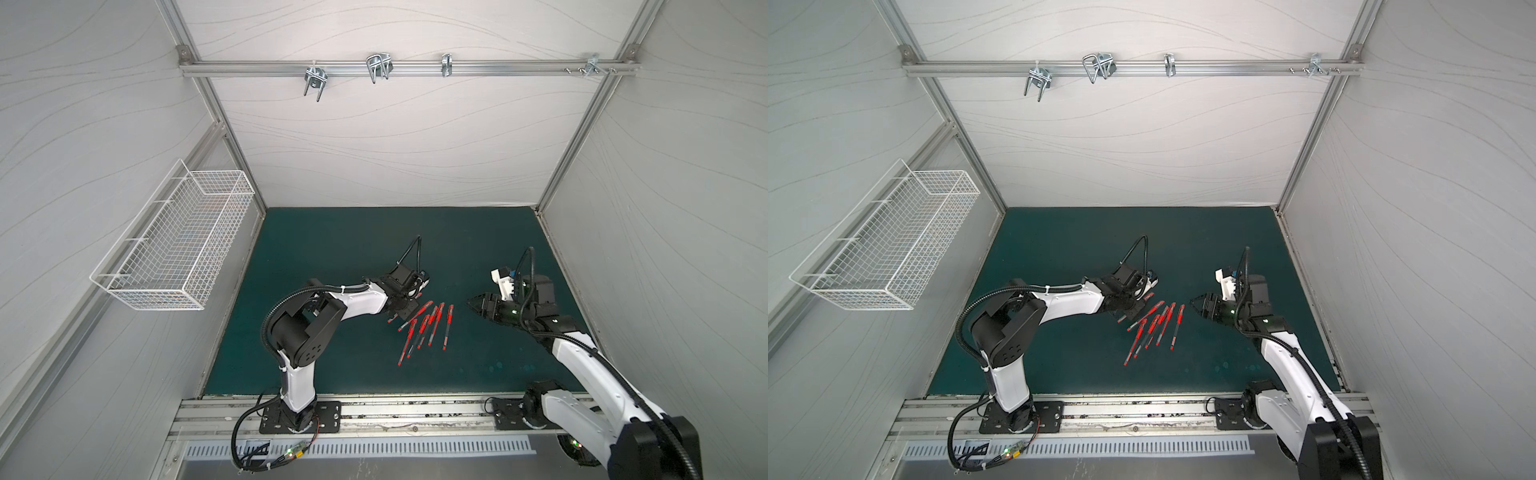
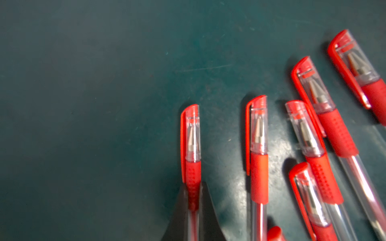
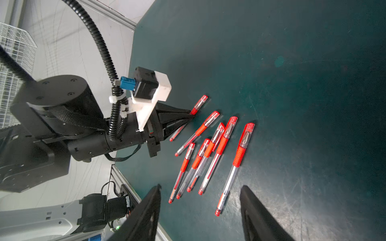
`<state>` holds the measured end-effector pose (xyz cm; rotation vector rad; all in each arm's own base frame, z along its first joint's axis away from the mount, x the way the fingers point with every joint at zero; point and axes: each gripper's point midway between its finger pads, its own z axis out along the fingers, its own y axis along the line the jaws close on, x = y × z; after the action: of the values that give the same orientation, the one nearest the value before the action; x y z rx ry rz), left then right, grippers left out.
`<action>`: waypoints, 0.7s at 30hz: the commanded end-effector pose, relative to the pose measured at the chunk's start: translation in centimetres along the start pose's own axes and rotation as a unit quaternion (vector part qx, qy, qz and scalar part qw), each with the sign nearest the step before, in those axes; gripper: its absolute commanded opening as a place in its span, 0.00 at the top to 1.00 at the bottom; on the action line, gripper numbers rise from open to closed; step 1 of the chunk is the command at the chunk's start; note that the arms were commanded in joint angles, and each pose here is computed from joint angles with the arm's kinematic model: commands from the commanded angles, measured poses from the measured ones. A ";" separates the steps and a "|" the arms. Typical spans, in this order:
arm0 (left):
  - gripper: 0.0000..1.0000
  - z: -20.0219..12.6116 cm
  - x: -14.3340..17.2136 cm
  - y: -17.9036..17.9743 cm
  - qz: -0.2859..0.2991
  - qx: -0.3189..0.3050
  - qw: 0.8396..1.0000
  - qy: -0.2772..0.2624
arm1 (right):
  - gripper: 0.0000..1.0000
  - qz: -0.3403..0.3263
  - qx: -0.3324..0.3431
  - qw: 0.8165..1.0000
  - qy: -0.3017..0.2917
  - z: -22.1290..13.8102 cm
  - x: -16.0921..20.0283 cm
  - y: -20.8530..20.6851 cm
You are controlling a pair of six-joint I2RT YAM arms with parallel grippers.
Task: Remove pen caps from pens
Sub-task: Pick up the pen from the center of the table.
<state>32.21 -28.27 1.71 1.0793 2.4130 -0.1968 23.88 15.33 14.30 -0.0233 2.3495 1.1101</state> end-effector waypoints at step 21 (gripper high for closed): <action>0.97 -23.9 -6.7 5.4 -0.251 0.022 0.847 -0.467 | 0.39 -0.186 -0.181 0.965 0.045 3.8 -0.4 15.8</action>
<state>31.72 -21.11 22.26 0.2463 1.9025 -0.6272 22.71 26.17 23.24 -0.5133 2.1561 1.2526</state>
